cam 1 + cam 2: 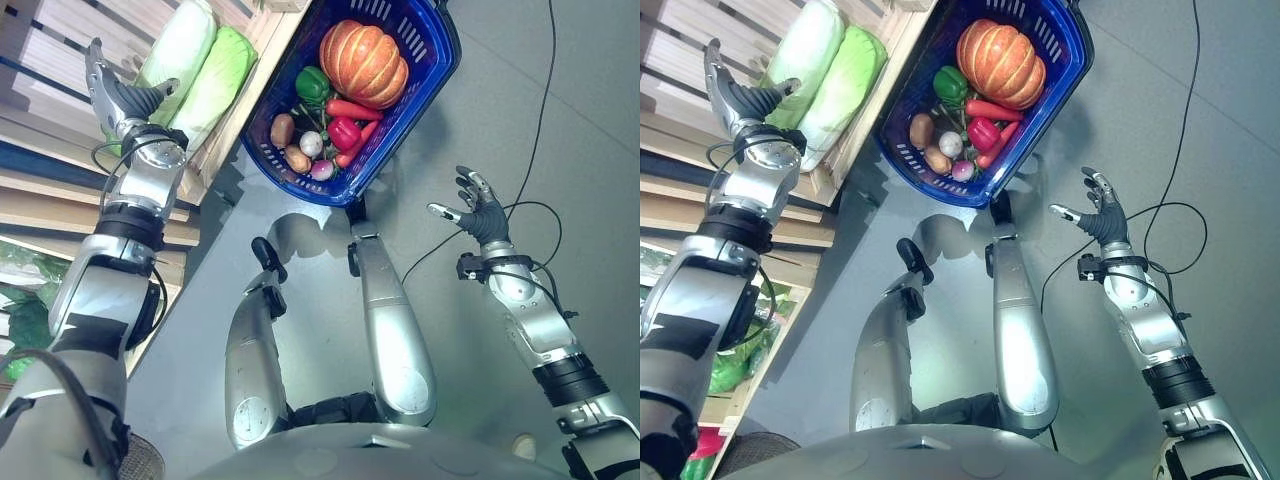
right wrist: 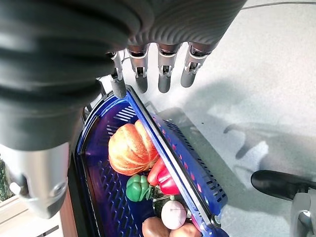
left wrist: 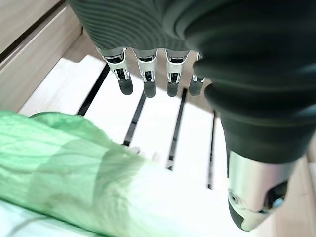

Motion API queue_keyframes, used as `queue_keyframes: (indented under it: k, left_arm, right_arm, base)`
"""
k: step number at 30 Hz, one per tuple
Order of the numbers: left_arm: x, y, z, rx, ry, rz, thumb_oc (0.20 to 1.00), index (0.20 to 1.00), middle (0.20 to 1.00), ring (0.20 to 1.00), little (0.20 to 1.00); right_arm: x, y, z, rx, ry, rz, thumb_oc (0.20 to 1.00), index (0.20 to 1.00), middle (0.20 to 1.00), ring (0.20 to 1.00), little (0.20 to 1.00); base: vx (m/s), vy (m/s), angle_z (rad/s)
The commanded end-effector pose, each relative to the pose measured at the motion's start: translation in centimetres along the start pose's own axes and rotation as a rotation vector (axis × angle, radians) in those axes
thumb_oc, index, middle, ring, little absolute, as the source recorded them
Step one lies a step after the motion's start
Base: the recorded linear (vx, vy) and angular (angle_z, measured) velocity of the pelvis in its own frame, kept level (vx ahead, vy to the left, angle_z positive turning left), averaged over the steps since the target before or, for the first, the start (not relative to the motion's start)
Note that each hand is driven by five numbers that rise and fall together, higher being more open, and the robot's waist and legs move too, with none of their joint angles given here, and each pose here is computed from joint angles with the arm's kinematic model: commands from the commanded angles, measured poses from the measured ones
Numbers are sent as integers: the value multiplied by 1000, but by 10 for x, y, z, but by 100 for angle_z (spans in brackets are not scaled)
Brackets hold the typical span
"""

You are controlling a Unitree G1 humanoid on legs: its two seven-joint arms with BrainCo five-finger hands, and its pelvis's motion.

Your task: Pick up fruits and vegetables into the basket

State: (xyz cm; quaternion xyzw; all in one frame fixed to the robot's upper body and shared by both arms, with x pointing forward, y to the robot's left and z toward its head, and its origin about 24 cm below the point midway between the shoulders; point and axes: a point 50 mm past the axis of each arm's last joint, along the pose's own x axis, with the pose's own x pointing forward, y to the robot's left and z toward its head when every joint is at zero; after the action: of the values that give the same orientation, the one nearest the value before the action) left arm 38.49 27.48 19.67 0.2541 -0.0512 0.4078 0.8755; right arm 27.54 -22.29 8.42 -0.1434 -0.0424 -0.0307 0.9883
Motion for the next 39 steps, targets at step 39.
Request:
queue_keyframes:
  k: [39]
  left_arm:
    - [36, 65, -45, 411, 168, 148, 1000, 1000, 1000, 1000, 1000]
  right_arm:
    - [9, -10, 11, -2, -51, 14, 1000, 1000, 1000, 1000, 1000]
  base:
    - [24, 54, -4]
